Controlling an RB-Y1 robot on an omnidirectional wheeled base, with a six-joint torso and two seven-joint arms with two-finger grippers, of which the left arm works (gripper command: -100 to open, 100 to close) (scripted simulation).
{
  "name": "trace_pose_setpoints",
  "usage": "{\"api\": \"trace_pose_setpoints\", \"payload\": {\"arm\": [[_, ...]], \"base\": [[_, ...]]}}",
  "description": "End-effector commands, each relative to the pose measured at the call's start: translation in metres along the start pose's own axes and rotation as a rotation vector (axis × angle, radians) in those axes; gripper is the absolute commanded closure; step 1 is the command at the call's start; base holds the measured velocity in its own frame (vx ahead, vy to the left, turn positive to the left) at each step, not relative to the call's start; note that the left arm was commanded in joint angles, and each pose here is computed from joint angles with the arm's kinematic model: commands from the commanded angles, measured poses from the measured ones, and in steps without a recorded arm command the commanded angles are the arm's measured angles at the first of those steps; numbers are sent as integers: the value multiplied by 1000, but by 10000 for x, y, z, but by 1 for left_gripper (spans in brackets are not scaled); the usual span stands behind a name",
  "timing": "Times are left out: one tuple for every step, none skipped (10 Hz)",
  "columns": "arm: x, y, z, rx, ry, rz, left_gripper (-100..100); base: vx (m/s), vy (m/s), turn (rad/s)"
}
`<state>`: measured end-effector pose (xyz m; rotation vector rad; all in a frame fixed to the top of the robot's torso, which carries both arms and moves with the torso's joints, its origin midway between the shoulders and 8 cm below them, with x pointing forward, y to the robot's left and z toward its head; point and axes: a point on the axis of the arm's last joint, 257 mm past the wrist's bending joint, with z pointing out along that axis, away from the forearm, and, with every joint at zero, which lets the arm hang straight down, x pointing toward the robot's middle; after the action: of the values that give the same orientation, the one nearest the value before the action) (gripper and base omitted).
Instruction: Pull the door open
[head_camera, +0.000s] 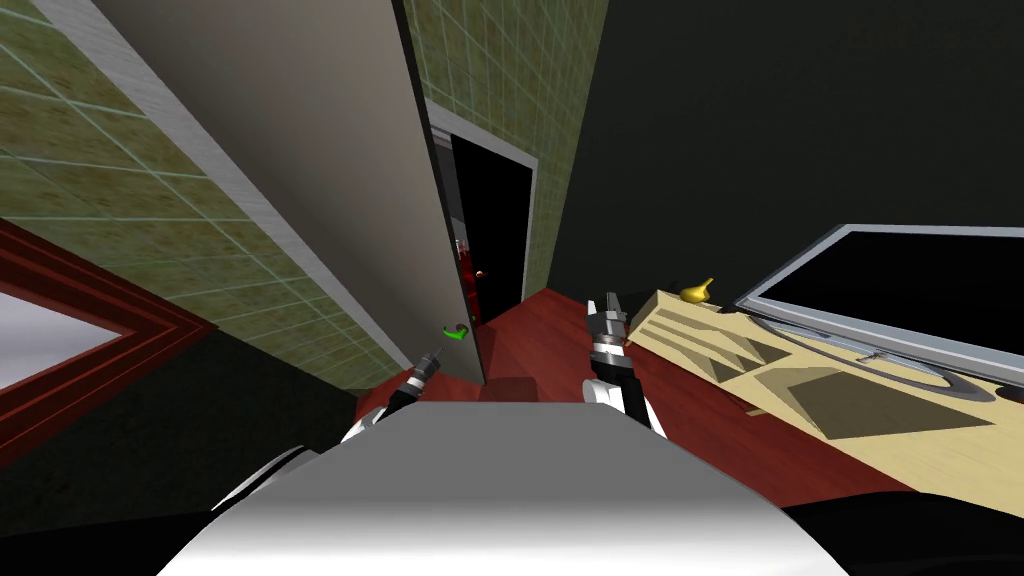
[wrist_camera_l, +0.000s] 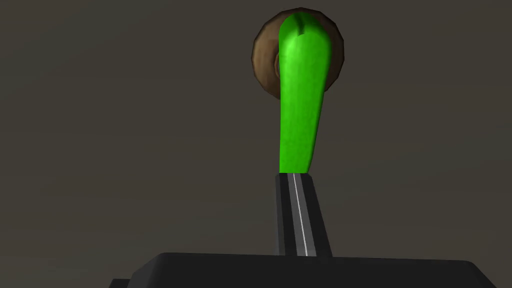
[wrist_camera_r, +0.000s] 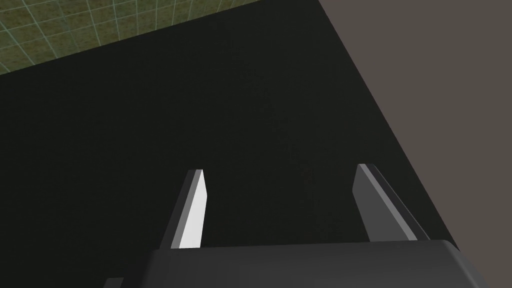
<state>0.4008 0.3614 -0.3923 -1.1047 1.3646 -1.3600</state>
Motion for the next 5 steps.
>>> {"api": "trace_pose_setpoints", "payload": {"arm": [[-11,-3,-20,2,-1,0,-100],[-11,-3,-20,2,-1,0,-100],[-11,-3,-20,2,-1,0,-100],[-11,-3,-20,2,-1,0,-100],[-11,-3,-20,2,-1,0,-100]], "base": [[-5,13,36],[0,0,0],[0,0,0],[2,-4,-12],[2,-6,-16]]}}
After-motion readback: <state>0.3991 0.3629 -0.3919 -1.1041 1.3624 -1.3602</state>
